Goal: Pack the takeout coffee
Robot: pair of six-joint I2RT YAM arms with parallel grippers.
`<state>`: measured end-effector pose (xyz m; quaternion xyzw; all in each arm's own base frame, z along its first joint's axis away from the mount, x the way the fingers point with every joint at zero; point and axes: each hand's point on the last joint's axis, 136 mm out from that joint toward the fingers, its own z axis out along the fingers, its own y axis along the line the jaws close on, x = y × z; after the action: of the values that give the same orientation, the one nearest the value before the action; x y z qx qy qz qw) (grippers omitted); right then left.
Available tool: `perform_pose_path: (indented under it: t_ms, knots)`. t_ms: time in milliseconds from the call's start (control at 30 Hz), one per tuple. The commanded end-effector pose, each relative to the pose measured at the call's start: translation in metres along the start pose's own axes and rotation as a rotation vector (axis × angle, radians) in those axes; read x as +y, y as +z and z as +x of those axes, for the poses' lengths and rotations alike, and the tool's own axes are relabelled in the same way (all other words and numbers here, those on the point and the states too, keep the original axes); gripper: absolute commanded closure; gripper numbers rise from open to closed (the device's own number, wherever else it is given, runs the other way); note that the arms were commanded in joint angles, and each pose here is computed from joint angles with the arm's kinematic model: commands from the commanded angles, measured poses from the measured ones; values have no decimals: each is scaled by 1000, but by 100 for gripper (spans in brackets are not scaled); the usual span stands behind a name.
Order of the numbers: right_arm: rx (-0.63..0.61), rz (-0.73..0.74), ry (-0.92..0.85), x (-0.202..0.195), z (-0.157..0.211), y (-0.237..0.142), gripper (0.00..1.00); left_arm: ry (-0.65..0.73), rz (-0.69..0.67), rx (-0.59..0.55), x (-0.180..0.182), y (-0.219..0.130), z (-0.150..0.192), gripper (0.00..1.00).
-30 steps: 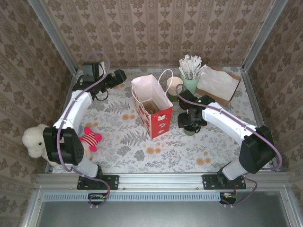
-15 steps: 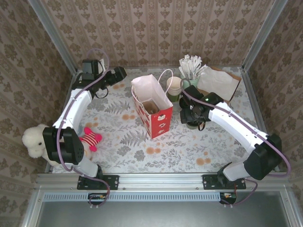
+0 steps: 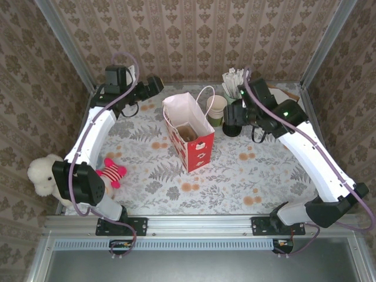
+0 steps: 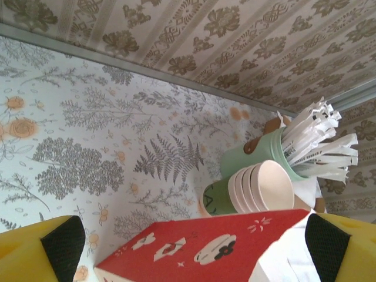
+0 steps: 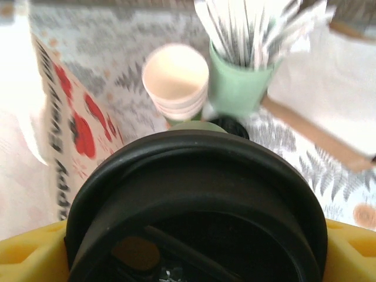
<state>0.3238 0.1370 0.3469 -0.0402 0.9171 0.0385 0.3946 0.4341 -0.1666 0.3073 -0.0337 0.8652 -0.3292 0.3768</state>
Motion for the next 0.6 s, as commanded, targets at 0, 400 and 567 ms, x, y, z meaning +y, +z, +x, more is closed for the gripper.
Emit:
perform_pose_path:
  t_ms: [0, 400, 567]
  knots:
    - [-79, 26, -70, 3, -29, -7, 35, 41, 34, -15, -25, -28, -1, 0]
    - [-312, -85, -180, 62, -101, -38, 36, 176, 71, 68, -69, -63, 37, 0]
    - [-346, -99, -233, 91, -107, -38, 36, 197, 176, 166, -86, -56, 56, 2]
